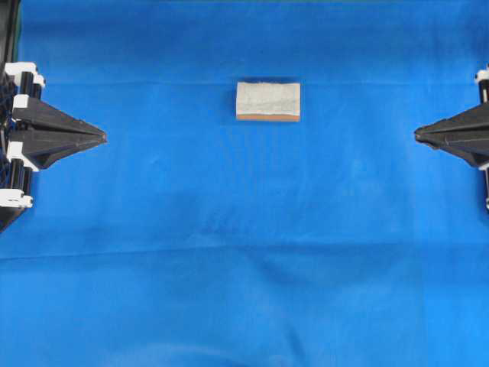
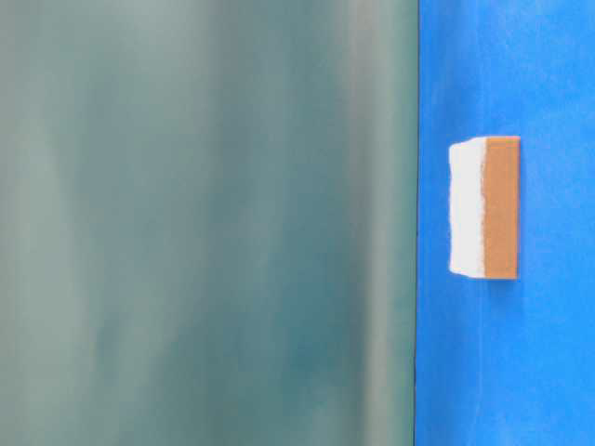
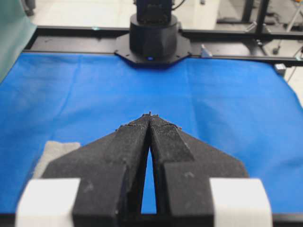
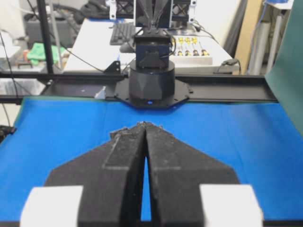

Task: Hand over the sponge with the left arm and wipe it with the right arm.
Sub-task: 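Reach the left gripper to the sponge and grasp it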

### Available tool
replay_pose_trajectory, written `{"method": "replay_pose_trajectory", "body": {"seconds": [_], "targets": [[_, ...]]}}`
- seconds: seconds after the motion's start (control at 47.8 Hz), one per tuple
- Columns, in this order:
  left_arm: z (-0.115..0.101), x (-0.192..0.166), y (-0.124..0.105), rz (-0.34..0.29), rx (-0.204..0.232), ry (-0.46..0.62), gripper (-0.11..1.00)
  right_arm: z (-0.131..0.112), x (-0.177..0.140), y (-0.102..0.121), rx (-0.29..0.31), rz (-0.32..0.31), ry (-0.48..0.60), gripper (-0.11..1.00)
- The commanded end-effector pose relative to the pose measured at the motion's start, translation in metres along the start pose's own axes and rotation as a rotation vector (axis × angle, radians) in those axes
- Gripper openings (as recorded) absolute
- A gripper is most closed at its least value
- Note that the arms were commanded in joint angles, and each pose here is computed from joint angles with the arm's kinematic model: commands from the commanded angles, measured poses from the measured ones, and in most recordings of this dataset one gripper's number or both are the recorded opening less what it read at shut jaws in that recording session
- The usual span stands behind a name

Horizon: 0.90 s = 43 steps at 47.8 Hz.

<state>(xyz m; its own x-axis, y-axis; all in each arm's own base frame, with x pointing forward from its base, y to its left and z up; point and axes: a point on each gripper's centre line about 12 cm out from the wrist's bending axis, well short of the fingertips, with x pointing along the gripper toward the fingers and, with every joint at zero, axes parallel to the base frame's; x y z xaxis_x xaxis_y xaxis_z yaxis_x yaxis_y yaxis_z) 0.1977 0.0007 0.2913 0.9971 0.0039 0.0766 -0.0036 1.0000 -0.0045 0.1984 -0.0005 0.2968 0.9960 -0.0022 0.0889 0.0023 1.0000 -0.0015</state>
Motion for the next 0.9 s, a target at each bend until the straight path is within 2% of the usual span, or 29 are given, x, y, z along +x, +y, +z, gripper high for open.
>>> {"method": "replay_pose_trajectory", "body": {"seconds": [0.0, 0.188, 0.376, 0.523, 0.627, 0.773, 0.815, 0.878], "targets": [[0.007, 0.006, 0.004, 0.02, -0.003, -0.015, 0.0, 0.005, 0.004, -0.001, -0.01, -0.006, -0.006, 0.0], [0.002, 0.016, 0.013, 0.064, 0.006, -0.003, 0.0, -0.004, 0.01, -0.003, -0.007, -0.015, 0.084, 0.0], [-0.014, 0.032, 0.035, 0.156, 0.007, 0.073, 0.0, -0.005, 0.012, -0.004, -0.005, -0.018, 0.095, 0.0], [-0.027, 0.049, 0.05, 0.201, 0.005, 0.145, 0.03, -0.005, 0.013, -0.006, -0.006, -0.027, 0.097, 0.0], [-0.038, 0.065, 0.058, 0.218, 0.018, 0.203, 0.24, -0.006, 0.012, -0.006, -0.004, -0.028, 0.1, 0.0], [-0.055, 0.097, 0.067, 0.209, 0.103, 0.295, 0.69, -0.006, 0.013, -0.006, 0.0, -0.028, 0.101, 0.0], [-0.059, 0.106, 0.07, 0.203, 0.137, 0.317, 0.79, -0.006, 0.013, -0.006, 0.004, -0.028, 0.101, 0.0], [-0.066, 0.12, 0.074, 0.202, 0.156, 0.347, 0.9, -0.007, 0.013, -0.006, 0.007, -0.028, 0.103, 0.0]]}}
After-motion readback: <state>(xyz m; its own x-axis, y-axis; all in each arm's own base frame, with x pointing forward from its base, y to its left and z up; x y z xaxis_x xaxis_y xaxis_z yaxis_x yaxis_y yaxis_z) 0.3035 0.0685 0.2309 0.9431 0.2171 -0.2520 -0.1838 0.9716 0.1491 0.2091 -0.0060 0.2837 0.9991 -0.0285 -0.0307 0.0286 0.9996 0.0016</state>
